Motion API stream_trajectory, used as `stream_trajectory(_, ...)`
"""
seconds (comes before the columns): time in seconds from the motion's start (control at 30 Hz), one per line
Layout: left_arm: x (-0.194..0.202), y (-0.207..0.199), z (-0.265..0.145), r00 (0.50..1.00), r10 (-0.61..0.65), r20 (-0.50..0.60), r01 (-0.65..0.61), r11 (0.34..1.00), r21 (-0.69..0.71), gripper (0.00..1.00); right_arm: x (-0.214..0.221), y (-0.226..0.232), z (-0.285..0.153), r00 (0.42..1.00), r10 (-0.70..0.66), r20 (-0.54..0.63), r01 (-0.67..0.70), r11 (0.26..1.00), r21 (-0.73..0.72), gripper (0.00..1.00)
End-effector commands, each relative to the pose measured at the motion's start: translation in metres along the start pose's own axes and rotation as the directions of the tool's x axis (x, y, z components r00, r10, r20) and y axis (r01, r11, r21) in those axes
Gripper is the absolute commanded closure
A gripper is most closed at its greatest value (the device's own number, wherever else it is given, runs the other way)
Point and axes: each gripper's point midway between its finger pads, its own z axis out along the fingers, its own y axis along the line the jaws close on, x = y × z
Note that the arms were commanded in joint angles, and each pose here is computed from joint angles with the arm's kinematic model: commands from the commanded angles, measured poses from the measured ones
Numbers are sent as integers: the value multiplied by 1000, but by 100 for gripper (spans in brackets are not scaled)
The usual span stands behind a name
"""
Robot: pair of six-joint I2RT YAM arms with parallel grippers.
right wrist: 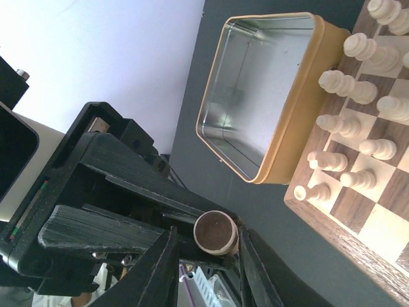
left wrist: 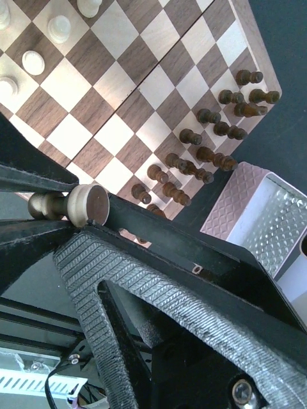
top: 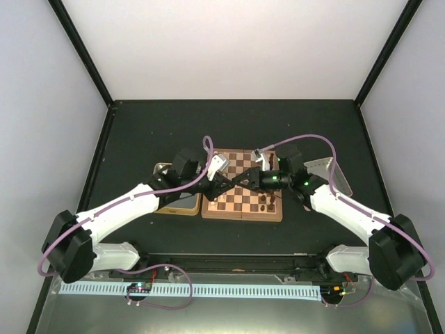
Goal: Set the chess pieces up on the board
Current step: Place the chess piece on the chessboard.
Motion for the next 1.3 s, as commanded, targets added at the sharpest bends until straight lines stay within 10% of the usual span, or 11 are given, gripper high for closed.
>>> stream_trajectory(0.0,-22,-27,-10,990,100,98,-108,990,85,98,-4,6,1,999,35,15,-34,999,-43,72)
stream_trajectory(0.7,-25,-36,-27,961,208,182,-225,971,77,97,-1,15,1,988,151,-28,-153,986,-72,71)
stream_trajectory(0.93,-42,-35,-32,957,187,222,-201,979,44,97,3,18,-3,990,133,-46,-135,989,-61,88)
stream_trajectory(1.27,-77,-42,-56,911,76,404,-103,994,46,61,-40,68,-31,952,261,161,-201,928,-313,95)
